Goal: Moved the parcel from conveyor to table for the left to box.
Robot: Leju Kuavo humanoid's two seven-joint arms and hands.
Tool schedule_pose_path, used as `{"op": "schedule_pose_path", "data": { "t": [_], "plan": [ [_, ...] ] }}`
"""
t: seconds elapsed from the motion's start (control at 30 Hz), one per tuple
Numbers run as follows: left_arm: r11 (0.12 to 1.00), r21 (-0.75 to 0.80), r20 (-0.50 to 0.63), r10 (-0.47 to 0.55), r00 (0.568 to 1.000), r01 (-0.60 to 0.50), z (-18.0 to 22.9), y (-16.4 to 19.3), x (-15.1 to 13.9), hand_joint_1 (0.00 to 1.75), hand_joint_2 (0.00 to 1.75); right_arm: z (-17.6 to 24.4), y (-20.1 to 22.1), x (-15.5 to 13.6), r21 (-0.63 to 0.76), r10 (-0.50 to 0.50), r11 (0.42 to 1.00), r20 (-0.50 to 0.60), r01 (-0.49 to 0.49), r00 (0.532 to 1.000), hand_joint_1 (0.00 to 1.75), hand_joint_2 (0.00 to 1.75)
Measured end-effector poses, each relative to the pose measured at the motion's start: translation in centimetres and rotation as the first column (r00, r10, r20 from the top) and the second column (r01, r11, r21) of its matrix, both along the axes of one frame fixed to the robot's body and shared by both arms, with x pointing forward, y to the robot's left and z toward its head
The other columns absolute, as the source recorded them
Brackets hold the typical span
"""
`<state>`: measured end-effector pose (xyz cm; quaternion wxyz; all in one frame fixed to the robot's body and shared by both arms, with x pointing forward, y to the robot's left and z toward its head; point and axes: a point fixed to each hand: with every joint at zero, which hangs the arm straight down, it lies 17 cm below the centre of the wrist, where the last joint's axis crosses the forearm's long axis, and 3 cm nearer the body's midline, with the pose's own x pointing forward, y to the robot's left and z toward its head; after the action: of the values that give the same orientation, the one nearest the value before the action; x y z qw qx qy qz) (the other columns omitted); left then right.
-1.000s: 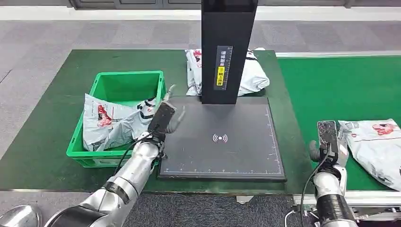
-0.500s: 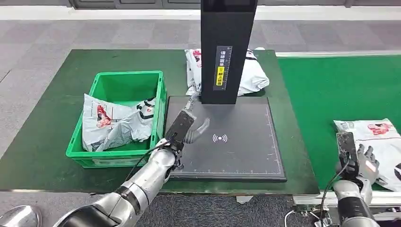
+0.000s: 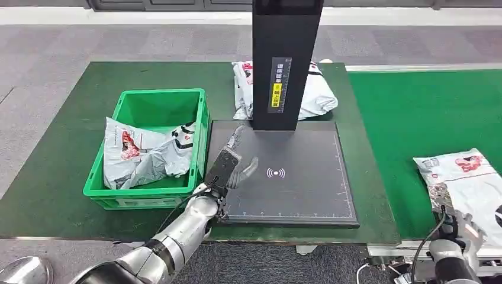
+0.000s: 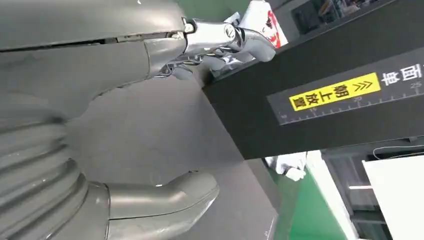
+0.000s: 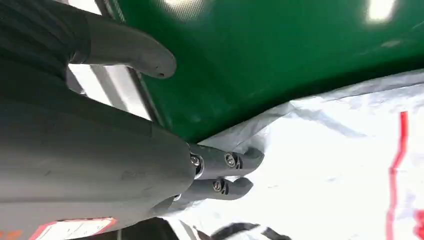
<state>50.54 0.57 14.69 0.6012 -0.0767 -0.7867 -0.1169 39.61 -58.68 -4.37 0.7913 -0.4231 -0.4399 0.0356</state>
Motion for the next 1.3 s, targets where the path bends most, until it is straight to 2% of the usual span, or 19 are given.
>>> {"op": "schedule_pose_path", "data": {
  "t": [0.23, 0.57, 0.73, 0.87, 1.07, 1.2, 1.3],
  "plan": [
    [1.0, -0.01, -0.014, 0.005, 1.0, -0.006, -0.5, 0.5, 0.0, 0.0, 1.75, 0.0, -0.7, -0.4, -0.019, 0.004, 1.0, -0.015, -0.005, 1.0, 0.0, 1.75],
    [0.999, -0.026, -0.015, 0.018, 1.0, -0.019, -0.7, 1.2, 0.2, 0.0, 1.75, 4.1, 0.7, 2.9, -0.072, 0.108, 0.993, 0.174, -0.096, 0.979, 0.0, 1.75],
    [0.999, -0.038, -0.011, 0.026, 1.0, -0.027, -0.6, 1.6, 0.2, 0.0, 1.75, 6.5, 3.1, 5.2, -0.089, 0.194, 0.98, 0.285, -0.176, 0.939, 0.0, 1.75],
    [0.999, -0.045, -0.011, 0.028, 1.0, -0.028, -0.6, 1.8, 0.3, 0.0, 1.75, 7.6, 3.6, 6.2, -0.098, 0.198, 0.98, 0.312, -0.176, 0.929, 0.0, 1.75],
    [0.999, -0.046, -0.013, 0.029, 0.999, -0.03, -0.7, 2.0, 0.3, 0.0, 1.75, 6.7, 2.8, 6.1, -0.07, 0.142, 0.989, 0.252, -0.128, 0.957, 0.0, 1.75],
    [0.998, -0.047, -0.026, 0.029, 0.999, -0.03, -1.0, 2.3, 0.5, 0.0, 1.75, 4.2, 0.9, 4.5, -0.035, 0.071, 0.997, 0.107, -0.067, 0.992, 0.0, 1.75],
    [0.998, -0.046, -0.031, 0.028, 0.999, -0.03, -1.1, 2.5, 0.5, 0.0, 1.75, 2.3, -0.7, 2.6, -0.018, 0.019, 1.0, 0.0, -0.019, 1.0, 0.0, 1.75]
  ]
}}
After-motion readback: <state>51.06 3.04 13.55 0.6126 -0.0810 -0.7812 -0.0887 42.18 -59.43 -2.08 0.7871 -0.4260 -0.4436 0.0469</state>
